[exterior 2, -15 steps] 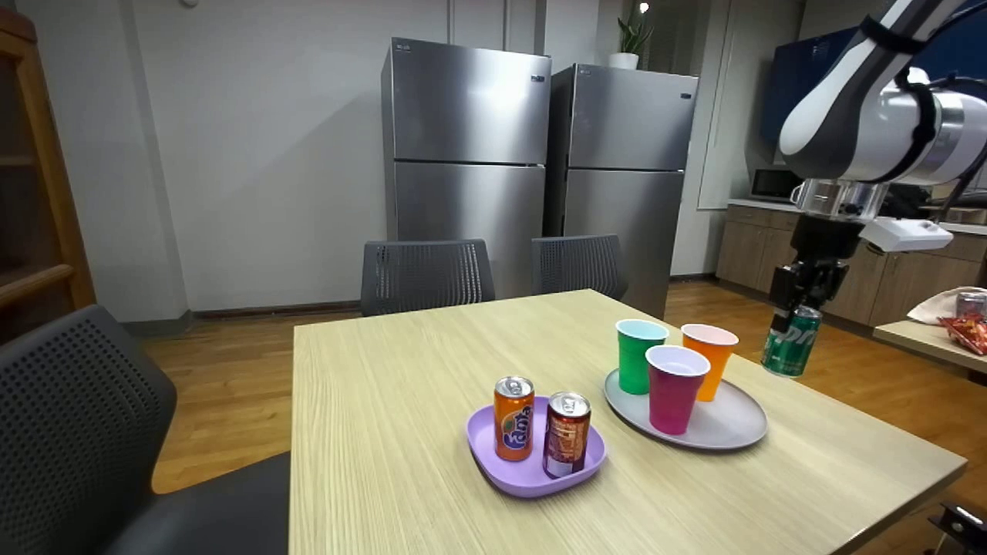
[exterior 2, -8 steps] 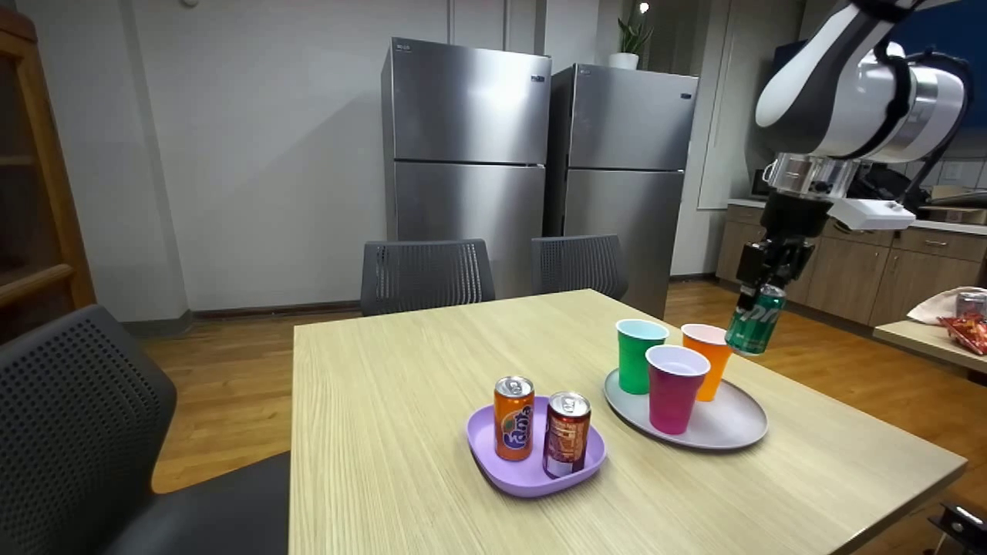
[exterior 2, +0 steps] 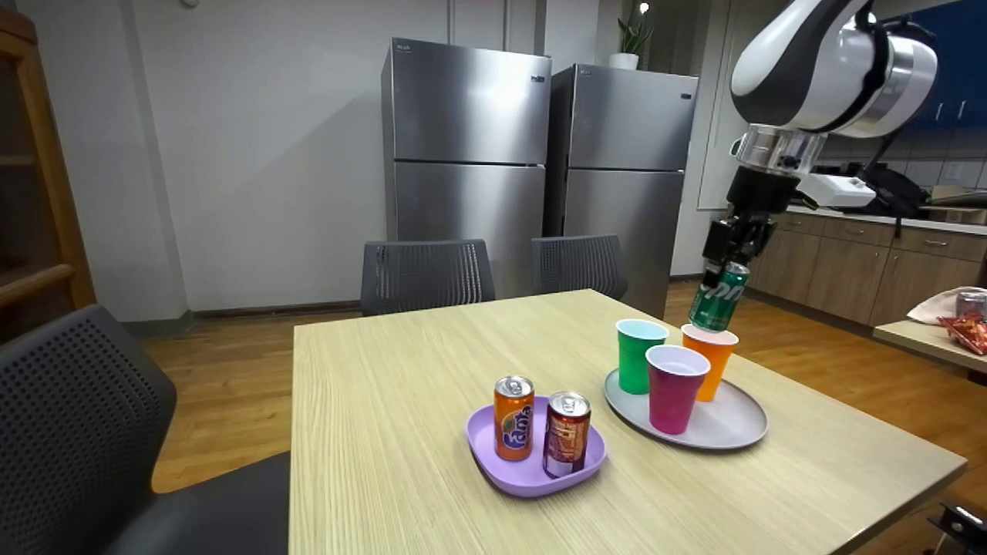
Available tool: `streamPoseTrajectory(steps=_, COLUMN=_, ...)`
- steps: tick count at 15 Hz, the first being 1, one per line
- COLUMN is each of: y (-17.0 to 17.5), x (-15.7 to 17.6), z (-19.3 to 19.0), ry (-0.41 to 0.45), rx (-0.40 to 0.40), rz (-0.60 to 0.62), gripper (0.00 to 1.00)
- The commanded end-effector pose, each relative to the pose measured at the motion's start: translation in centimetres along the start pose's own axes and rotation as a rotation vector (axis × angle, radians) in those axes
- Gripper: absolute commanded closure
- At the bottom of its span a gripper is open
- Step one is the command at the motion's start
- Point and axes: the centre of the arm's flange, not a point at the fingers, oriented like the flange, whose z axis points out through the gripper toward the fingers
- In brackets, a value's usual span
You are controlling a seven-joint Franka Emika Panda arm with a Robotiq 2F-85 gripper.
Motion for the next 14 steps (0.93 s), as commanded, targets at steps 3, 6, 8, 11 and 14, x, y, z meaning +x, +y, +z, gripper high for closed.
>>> streamPoseTrajectory(steps=3, y=-3.7, x=2.6, z=-1.5, ry=0.030, rx=0.036, rz=-0.060, gripper=0.62)
streamPoseTrajectory(steps=6, y=-6.1, x=3.9, z=-1.1, ry=0.037, rx=0.058, rz=-0.091, gripper=0.62)
streamPoseTrajectory(steps=8, y=-7.7, x=4.7, z=-1.0, ry=0.042, rx=0.070, rz=-0.114, gripper=0.62)
streamPoseTrajectory(steps=11, y=-10.0, x=5.6, z=-0.6, ry=0.046, rx=0.086, rz=-0.149, gripper=0.62)
streamPoseTrajectory(steps=14, y=-12.2, x=6.3, z=0.3, ry=0.042, rx=0.103, rz=-0.175, gripper=0.62)
